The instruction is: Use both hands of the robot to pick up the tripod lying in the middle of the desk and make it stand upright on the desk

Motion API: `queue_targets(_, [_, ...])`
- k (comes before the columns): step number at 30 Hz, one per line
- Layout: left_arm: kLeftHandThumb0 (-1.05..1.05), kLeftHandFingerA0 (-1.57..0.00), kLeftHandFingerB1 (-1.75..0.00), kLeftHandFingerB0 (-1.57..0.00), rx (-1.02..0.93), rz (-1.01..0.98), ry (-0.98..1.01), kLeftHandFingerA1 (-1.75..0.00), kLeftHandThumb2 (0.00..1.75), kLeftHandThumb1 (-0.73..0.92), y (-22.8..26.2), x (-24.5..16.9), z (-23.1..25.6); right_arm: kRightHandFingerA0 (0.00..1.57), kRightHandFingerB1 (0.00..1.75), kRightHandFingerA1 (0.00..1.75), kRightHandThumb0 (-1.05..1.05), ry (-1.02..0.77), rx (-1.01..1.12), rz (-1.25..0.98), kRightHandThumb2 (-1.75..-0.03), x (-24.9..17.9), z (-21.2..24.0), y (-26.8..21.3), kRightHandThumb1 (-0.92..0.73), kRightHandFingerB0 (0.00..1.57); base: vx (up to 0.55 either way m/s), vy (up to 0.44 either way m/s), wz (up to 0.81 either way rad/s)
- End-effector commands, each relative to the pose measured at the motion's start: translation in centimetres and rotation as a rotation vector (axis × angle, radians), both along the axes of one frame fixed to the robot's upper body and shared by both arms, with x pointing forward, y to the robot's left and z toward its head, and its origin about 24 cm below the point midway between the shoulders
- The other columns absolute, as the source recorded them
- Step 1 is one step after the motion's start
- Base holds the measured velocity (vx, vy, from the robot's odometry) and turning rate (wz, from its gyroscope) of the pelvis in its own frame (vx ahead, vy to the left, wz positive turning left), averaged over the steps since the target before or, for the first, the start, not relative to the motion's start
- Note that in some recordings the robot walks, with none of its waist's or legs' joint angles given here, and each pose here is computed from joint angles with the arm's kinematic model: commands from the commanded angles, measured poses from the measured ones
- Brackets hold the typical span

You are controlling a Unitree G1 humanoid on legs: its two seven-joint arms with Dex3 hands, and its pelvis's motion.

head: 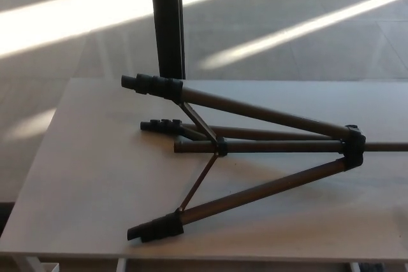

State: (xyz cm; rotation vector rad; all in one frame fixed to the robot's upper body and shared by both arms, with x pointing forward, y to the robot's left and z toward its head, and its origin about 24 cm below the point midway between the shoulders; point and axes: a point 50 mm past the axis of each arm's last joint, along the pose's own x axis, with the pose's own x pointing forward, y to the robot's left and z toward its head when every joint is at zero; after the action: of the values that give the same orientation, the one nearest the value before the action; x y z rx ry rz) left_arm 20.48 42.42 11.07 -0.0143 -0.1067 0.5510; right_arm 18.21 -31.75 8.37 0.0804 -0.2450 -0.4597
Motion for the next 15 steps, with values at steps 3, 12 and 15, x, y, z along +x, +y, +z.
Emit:
queue_targets(3, [-0.64,-0.41,-0.51,-0.22,0.235,-0.535,-0.409,-0.64,1.05,0.60,-16.9,6.7,12.8,0.60,0.58,0.80,-0.71,-0.294,0.062,0.345,-0.62,2.3,6.0,12.4,-0.75,0.57,0.00,0.000,0.00])
queue_targets(12, [-0.69,-0.46,-0.40,-0.39,0.187,-0.725,-0.359,-0.50,0.63,0.76,-22.7,9.5,12.4,0.60,0.59,0.85,-0.64,-0.088,0.037,0.512,-0.62,3.2,2.8,15.6,-0.75,0.58,0.00,0.000,0.00])
queue_targets(15, [-0.67,-0.43,-0.53,-0.33,0.198,-0.776,-0.323,-0.61,0.97,0.56,-24.5,10.1,12.6,0.60,0.60,0.88,-0.63,-0.033,0.082,0.531,-0.61,3.4,1.8,16.1,-0.72,0.60,0.00,0.000,0.00])
